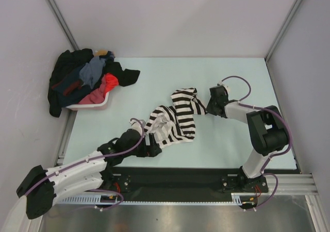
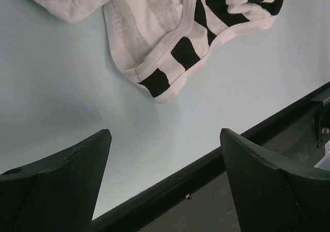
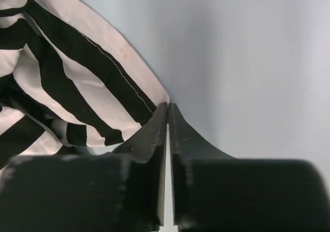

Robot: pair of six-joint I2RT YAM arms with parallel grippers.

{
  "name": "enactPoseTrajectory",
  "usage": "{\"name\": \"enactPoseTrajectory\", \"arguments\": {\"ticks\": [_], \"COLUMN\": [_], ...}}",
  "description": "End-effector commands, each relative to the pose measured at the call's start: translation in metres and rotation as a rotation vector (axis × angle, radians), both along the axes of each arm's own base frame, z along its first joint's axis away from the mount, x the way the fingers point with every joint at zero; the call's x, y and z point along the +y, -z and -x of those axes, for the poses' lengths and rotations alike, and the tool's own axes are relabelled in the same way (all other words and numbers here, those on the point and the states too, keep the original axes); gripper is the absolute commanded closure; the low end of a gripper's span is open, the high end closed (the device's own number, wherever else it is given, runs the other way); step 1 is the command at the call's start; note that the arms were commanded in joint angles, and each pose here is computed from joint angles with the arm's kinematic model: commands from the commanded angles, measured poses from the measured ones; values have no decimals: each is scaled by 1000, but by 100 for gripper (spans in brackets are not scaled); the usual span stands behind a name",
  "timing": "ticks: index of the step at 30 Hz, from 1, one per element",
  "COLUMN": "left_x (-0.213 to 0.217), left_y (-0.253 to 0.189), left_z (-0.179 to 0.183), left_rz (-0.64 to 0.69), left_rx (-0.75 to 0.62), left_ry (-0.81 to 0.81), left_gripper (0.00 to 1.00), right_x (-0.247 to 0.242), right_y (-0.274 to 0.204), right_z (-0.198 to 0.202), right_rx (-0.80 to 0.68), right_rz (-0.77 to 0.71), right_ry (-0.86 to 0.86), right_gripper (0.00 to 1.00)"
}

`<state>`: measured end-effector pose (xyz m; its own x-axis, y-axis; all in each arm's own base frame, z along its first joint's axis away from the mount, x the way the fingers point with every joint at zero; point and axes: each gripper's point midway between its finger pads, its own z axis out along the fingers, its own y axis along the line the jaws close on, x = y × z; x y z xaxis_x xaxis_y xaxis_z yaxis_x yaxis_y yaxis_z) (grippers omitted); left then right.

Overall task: Fold and stack the tank tops
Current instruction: Flatten the tank top out

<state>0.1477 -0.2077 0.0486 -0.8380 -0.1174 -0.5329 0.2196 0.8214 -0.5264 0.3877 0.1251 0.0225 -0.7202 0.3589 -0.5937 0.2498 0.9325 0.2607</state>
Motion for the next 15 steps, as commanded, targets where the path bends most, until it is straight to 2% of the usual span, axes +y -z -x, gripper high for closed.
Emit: {"name": "enactPoseTrajectory", "arguments": {"ticks": [1, 4, 10, 13, 14, 15], "left_x": [-12, -13, -21, -28, -30, -31], "left_y": [-2, 5, 11, 18, 20, 29], "left_z": [-4, -9, -27, -34, -36, -36], "left_rz": [53, 47, 48, 42, 38, 17], "left_rx": [-3, 1, -20, -11, -7, 12], "left_ry": [-14, -42, -100, -105, -105, -101], "left_gripper": [8, 10, 18, 27, 36, 39], "right_x": [-5, -14, -60, -78, -82, -86], "right_y": [1, -3, -11, -24, -31, -34], "right_z": [-1, 0, 15, 20, 21, 22], "right_rx": [-8, -13, -40, -89, -106, -113], "right_rz": [17, 4, -18, -30, -32, -23], "right_ry": [9, 33, 161, 223, 241, 254], "right_gripper": [100, 100, 100, 100, 100, 100]}}
